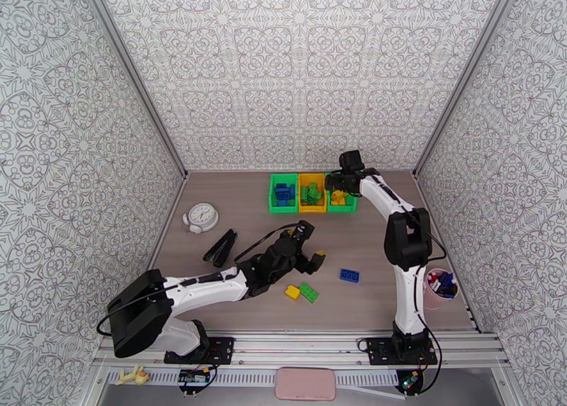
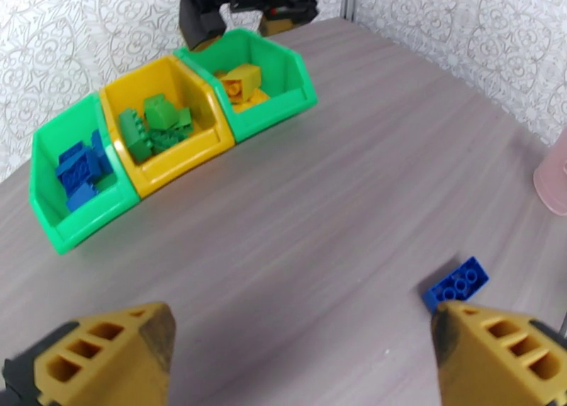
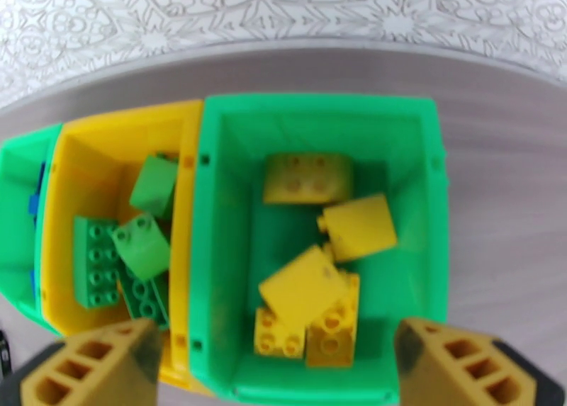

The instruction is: Sort the legos into containers by color

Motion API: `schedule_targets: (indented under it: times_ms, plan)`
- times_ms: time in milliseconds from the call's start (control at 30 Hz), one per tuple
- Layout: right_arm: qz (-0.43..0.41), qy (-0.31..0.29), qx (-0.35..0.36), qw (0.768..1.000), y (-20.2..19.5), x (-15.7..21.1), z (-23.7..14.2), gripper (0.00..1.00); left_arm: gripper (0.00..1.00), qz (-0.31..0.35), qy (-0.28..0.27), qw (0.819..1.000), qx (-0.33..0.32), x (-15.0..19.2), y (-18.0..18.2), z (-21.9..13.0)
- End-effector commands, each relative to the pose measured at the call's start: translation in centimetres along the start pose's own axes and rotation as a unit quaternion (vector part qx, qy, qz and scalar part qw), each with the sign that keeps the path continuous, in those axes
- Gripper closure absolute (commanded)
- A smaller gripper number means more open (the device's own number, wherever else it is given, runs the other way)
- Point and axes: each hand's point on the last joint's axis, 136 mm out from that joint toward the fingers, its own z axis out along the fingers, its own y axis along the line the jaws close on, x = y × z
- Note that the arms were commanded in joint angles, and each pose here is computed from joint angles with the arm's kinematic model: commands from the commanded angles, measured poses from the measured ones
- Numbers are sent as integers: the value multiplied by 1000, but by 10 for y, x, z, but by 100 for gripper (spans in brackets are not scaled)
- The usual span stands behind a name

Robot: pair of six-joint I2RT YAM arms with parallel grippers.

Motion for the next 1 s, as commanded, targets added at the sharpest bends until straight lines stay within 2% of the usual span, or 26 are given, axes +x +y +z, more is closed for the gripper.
schedule_targets:
  times_ms: [0, 200, 467, 700, 767, 967]
  plan:
    - [-9, -29, -9, 999, -1, -3, -47, 8, 0, -18, 60, 998, -30, 22, 5, -18]
    - [-24, -23, -39, 999, -3, 45, -86, 7, 1, -6, 143, 989, -36, 54, -3, -44]
    - [-42, -11, -62, 997, -8, 98, -115, 6, 3, -10, 243, 970, -24, 104, -11, -62]
    - [-32, -8, -55, 998, -15, 119, -122, 6, 17, -78, 289, 953, -40, 124, -2, -57]
    - [-28, -6, -55, 998, -16, 122, -121, 6, 22, -76, 298, 951, -34, 130, -6, -53]
    - [-23, -10, -55, 998, -16, 121, -123, 6, 27, -59, 348, 935, -30, 148, -12, -46]
